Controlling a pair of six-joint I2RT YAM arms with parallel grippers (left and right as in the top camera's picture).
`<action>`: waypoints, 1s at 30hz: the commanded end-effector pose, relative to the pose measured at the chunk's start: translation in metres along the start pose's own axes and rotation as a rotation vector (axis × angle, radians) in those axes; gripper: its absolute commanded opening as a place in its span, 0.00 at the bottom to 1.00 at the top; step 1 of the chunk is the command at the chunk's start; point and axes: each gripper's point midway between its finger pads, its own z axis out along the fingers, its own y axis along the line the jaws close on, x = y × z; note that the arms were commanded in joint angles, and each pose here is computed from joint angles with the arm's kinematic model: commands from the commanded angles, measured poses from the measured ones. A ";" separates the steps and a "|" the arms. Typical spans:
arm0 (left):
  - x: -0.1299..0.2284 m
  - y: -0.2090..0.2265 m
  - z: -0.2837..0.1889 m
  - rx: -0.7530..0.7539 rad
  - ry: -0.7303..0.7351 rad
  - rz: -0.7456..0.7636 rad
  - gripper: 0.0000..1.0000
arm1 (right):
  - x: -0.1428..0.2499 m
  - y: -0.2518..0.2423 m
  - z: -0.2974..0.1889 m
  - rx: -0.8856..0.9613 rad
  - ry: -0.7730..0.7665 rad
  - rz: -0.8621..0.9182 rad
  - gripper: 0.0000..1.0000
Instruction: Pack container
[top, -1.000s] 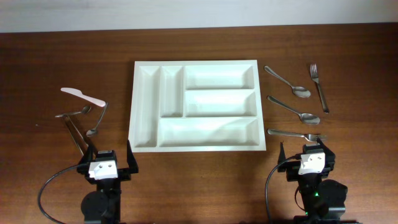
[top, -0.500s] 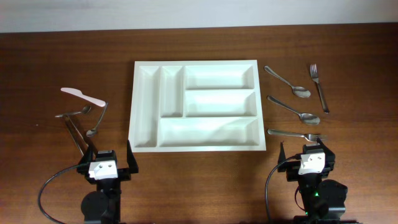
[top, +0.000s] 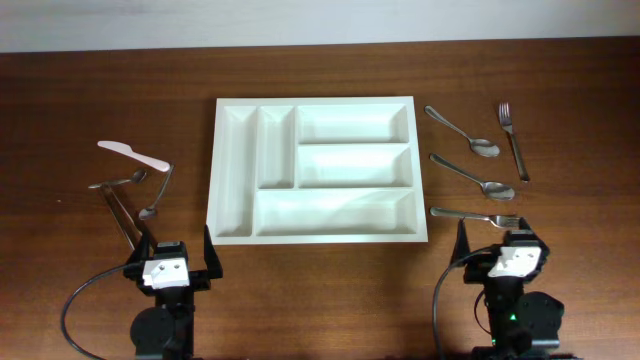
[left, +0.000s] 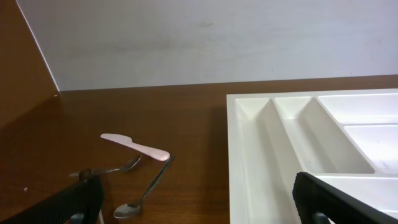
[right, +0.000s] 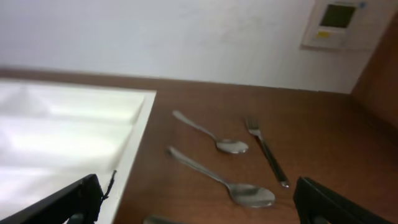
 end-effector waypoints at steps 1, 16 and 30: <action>0.001 -0.001 0.000 0.001 -0.001 0.020 0.99 | -0.046 -0.016 -0.013 0.079 -0.099 0.159 0.99; 0.001 -0.001 0.000 0.001 -0.001 0.020 0.99 | -0.179 -0.036 0.014 0.172 0.467 0.111 0.99; 0.001 -0.001 0.000 0.001 -0.001 0.020 0.99 | -0.168 -0.012 0.078 -0.029 0.684 0.147 0.99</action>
